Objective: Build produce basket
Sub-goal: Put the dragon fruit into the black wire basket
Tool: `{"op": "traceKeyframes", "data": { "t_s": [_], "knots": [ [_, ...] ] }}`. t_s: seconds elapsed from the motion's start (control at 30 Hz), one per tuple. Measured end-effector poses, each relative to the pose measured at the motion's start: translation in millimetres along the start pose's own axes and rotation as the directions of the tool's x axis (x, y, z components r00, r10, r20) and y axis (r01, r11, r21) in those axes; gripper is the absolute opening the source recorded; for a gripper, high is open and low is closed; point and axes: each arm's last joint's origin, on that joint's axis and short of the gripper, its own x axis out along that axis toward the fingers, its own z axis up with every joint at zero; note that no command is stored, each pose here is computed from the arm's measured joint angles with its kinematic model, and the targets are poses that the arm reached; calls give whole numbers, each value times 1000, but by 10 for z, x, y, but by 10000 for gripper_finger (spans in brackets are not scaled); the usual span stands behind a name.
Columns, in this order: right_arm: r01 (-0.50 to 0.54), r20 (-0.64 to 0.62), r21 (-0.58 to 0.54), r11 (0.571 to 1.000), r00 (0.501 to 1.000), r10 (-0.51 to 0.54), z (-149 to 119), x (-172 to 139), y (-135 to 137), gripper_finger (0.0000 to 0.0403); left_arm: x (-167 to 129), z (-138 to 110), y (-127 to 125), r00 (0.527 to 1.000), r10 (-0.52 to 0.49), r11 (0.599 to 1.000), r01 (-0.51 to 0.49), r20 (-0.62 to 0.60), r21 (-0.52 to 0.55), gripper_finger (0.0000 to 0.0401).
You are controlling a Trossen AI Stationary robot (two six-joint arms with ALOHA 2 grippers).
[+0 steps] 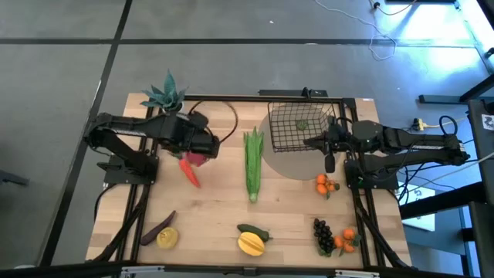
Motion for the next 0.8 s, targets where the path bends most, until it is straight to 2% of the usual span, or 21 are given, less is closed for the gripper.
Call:
{"op": "traceKeyframes", "data": {
  "t_s": [0.1, 0.23, 0.43, 0.6, 0.7, 0.8],
  "knots": [
    [-3, 27, 5, 1000, 1000, 3, 28, 7, 4, 0, -13, 179, -58, 993, -67, 998, 64, 102, 28, 0],
    [-6, 62, 12, 1000, 998, 5, 64, 23, 9, 0, 16, 427, -158, 956, -168, 986, 157, 240, 63, 0],
    [32, 67, 33, 999, 997, -34, 73, 67, 3, 4, 66, 830, -225, 859, -273, 962, 247, 432, 116, 0],
    [76, 104, 54, 996, 991, -82, 113, 108, -3, 50, 252, 1105, -352, 773, -356, 934, 319, 526, 163, 0],
    [104, 138, 82, 991, 984, -115, 146, 130, -8, 86, 419, 1198, -451, 748, -386, 922, 338, 541, 191, 0],
    [185, 174, 118, 976, 963, -204, 183, 157, -26, 117, 568, 1267, -564, 717, -405, 914, 339, 568, 223, 0]
  ]
}}
